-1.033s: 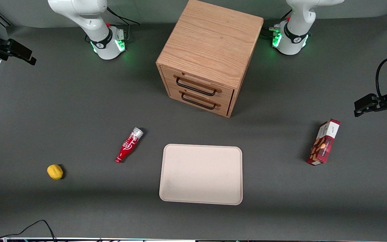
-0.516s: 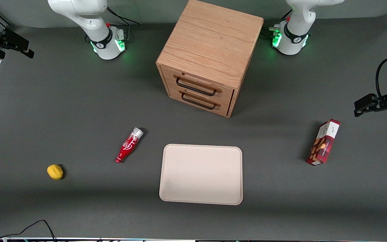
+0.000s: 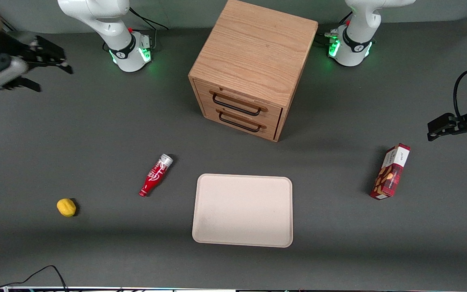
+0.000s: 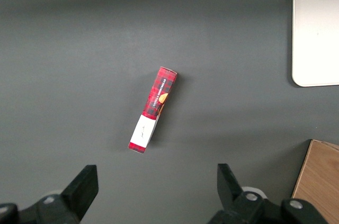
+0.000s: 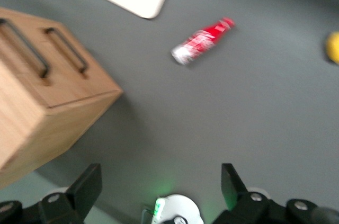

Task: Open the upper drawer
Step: 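Move the right gripper to the upper drawer's black handle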

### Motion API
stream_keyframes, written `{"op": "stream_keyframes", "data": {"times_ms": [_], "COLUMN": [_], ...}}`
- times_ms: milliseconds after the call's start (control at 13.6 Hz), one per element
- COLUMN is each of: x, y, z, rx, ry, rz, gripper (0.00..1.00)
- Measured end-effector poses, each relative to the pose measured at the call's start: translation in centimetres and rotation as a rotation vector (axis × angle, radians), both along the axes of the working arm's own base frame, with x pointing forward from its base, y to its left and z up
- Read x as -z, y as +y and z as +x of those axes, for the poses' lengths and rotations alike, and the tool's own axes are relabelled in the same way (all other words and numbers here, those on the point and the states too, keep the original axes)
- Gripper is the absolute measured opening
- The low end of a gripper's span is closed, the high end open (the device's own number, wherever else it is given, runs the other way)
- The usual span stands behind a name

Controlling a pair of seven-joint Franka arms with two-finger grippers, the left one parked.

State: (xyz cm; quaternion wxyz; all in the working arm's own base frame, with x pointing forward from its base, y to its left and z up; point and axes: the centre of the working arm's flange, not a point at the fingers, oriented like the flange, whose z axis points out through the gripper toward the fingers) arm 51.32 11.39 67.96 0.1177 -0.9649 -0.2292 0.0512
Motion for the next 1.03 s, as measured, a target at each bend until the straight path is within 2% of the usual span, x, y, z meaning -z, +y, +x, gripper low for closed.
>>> {"op": "stream_keyframes", "data": {"times_ms": [221, 295, 443, 664, 811, 885, 1033], "x": [2.8, 4.1, 7.4, 13.1, 16.8, 18.6, 21.6], "y": [5.8, 6.9, 9.9, 16.1, 19.2, 20.5, 22.9], "z": [3.4, 4.5, 6.2, 7.8, 8.1, 8.4, 8.9], "rx": [-0.090, -0.102, -0.152, -0.213, -0.240, -0.245, -0.261], "ry": [0.045, 0.059, 0.094, 0.141, 0.186, 0.196, 0.169], "rz": [0.183, 0.231, 0.297, 0.370, 0.404, 0.415, 0.407], "gripper": [1.00, 1.00, 1.00, 1.00, 1.00, 1.00, 1.00]}}
